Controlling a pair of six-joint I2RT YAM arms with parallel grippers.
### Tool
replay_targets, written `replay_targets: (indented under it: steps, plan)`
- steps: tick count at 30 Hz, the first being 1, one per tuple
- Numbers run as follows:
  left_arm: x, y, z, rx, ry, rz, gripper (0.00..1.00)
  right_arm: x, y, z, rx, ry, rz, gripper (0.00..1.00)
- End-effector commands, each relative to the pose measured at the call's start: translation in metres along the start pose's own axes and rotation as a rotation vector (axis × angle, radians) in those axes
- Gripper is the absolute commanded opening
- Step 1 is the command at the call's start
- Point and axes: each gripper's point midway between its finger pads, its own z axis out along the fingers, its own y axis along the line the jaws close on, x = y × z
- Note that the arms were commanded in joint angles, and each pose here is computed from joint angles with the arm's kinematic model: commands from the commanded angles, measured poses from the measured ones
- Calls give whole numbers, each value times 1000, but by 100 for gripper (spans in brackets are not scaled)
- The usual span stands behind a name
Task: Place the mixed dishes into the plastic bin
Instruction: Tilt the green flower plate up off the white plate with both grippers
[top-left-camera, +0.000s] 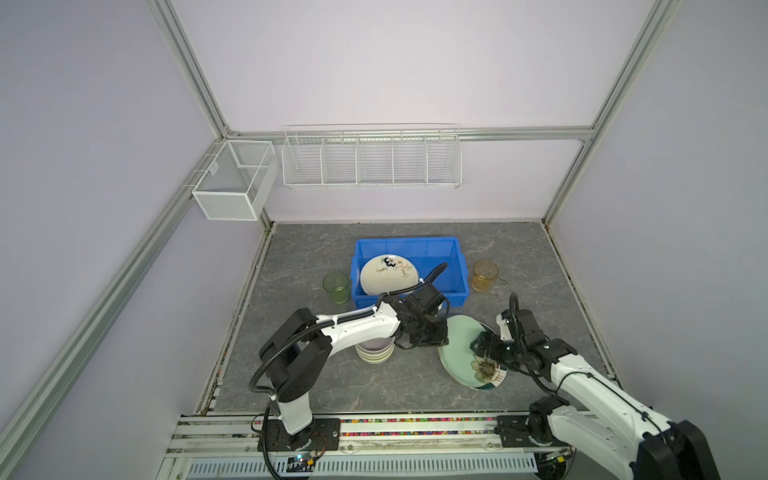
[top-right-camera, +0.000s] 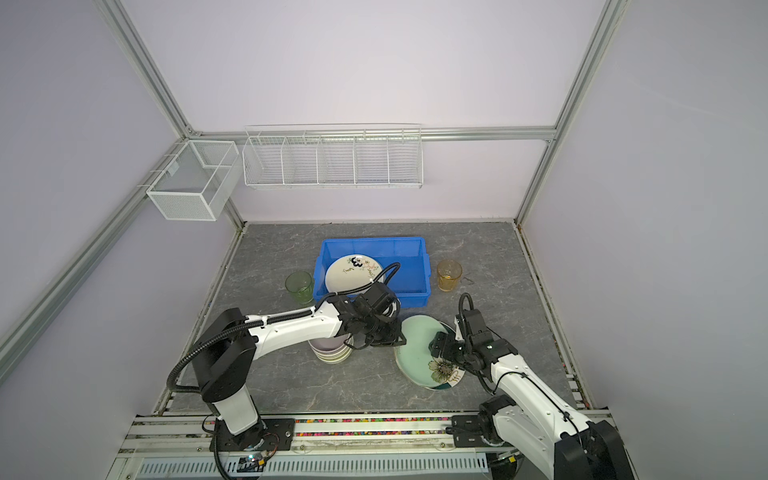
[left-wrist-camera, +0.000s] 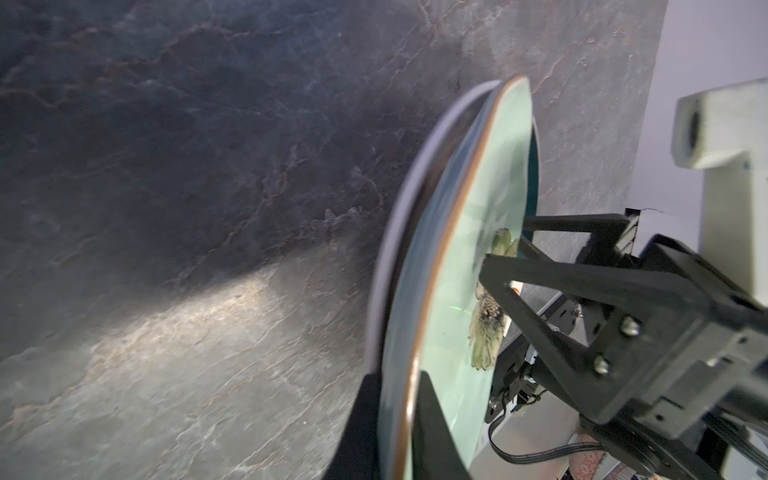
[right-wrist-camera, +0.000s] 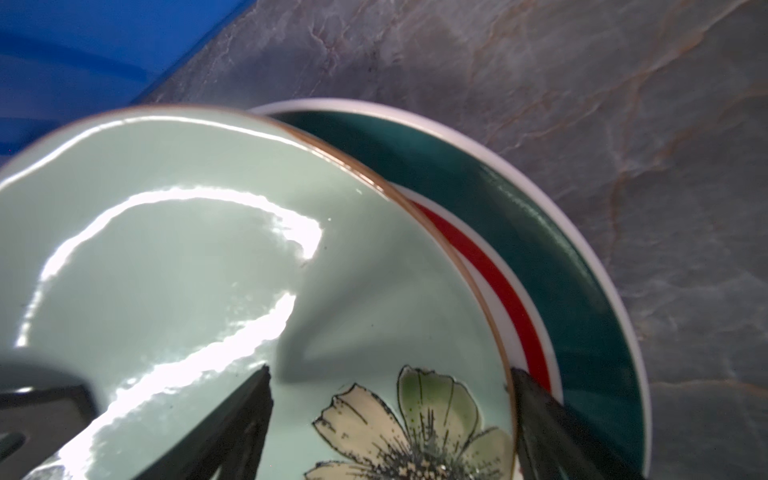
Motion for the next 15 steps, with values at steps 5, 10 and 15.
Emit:
replay_targets:
  steps: [5,10,15]
  plan:
    - [-10,-11,-12,20,-40,33,0,-5,16,-9,-35,6,-33,89]
    - [-11,-13,-15,30,-44,35,0,-8,20,-13,-42,1,-43,89]
    - [-13,-17,-21,51,-53,31,0,-16,25,-25,-43,-27,-65,89]
